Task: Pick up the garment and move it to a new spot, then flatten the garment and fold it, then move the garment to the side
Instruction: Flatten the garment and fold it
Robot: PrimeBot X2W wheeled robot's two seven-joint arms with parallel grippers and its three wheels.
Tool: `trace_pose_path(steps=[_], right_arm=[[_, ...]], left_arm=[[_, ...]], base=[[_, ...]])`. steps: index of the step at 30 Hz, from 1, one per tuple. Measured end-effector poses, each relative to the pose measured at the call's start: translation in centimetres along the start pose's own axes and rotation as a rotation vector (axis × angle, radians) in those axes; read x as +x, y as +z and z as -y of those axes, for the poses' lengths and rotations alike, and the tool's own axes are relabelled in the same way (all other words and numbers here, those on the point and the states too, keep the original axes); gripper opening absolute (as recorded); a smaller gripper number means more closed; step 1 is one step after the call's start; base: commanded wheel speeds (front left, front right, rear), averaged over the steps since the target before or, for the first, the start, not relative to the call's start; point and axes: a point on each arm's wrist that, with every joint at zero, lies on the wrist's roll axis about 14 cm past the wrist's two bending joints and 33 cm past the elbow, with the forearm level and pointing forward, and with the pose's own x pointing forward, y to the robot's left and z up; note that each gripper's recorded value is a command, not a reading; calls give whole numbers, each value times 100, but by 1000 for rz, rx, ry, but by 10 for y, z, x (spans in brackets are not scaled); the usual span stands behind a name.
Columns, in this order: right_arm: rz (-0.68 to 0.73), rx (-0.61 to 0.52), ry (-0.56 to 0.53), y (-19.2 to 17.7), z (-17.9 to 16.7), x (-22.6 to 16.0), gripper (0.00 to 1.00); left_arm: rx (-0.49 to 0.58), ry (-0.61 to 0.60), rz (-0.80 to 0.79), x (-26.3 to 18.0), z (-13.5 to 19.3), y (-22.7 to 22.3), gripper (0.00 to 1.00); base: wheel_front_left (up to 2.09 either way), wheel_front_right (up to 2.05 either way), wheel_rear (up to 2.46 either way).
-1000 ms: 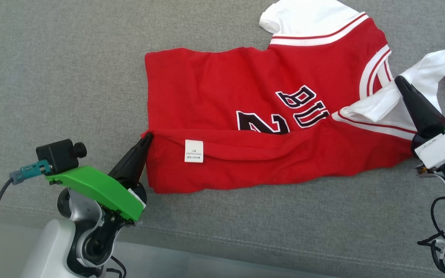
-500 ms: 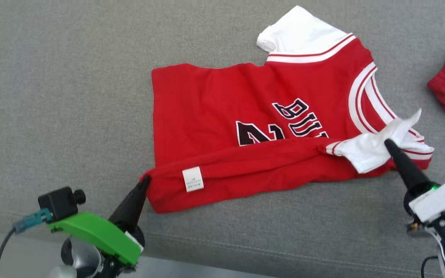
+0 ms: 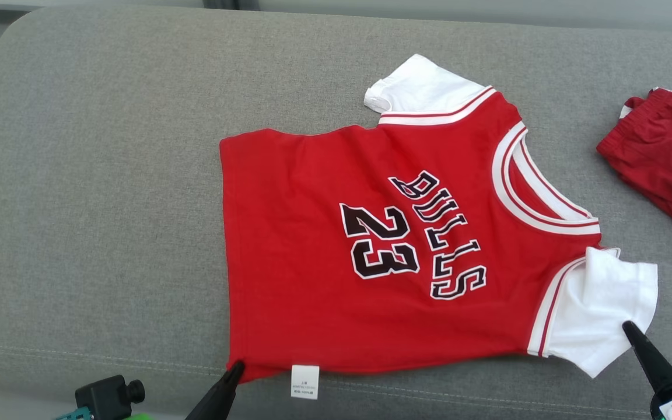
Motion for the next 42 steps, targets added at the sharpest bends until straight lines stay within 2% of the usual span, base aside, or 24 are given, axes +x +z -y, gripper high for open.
trace_pose_path(steps=[10, 19, 26, 31, 42], right_arm=[[3, 6, -31, 3, 10, -7, 0], [-13, 1, 24, 0, -7, 1, 0], [-49, 5, 77, -8, -22, 12, 0], [-12, -2, 120, 2, -36, 18, 0], [50, -76, 137, 24, -46, 33, 0]], left_arm=[[-10, 27, -45, -9, -5, -12, 0], [-18, 11, -79, -3, 1, -16, 0], [63, -12, -64, 11, 4, 4, 0], [79, -18, -36, 17, 5, 18, 0], [53, -24, -85, 29, 5, 14, 0]], base=[[0, 0, 0], [0, 0, 0], [0, 0, 0], [0, 0, 0], [0, 0, 0]])
